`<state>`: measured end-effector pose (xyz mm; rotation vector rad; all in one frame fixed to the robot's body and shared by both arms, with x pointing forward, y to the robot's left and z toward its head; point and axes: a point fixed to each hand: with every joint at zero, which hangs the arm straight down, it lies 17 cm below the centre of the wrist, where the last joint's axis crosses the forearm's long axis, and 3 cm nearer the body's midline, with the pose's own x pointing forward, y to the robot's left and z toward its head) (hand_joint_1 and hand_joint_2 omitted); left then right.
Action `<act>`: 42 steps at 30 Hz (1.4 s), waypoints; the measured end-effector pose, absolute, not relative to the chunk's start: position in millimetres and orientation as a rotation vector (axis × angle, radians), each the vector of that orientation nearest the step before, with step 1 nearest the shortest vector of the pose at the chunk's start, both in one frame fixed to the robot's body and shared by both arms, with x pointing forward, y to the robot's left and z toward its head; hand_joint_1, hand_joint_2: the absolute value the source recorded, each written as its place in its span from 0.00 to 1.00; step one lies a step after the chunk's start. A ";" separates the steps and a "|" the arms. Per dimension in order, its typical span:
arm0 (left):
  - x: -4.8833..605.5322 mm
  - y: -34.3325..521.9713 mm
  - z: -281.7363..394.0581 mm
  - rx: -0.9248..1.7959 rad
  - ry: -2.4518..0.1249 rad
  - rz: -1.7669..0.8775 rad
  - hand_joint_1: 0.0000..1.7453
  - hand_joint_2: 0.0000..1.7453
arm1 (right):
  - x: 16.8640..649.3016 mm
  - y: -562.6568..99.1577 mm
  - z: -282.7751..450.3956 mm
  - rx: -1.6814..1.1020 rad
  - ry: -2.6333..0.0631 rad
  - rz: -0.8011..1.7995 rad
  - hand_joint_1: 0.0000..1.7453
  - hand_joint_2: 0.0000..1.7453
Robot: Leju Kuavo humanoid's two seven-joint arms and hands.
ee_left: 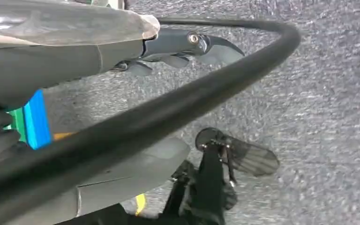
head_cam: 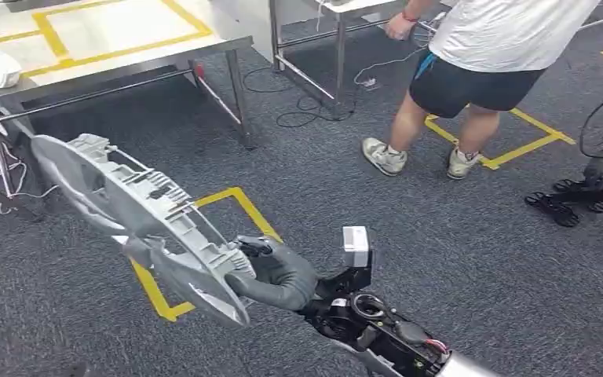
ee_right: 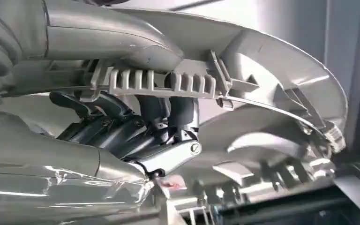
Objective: Take the parts from the cabinet and place them on the table.
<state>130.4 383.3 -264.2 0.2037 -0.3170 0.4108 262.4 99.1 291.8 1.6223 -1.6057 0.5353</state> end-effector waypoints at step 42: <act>130.6 385.5 -263.5 0.203 -0.329 0.398 0.00 1.00 | 265.2 93.2 282.1 1.605 -1.572 0.519 1.00 1.00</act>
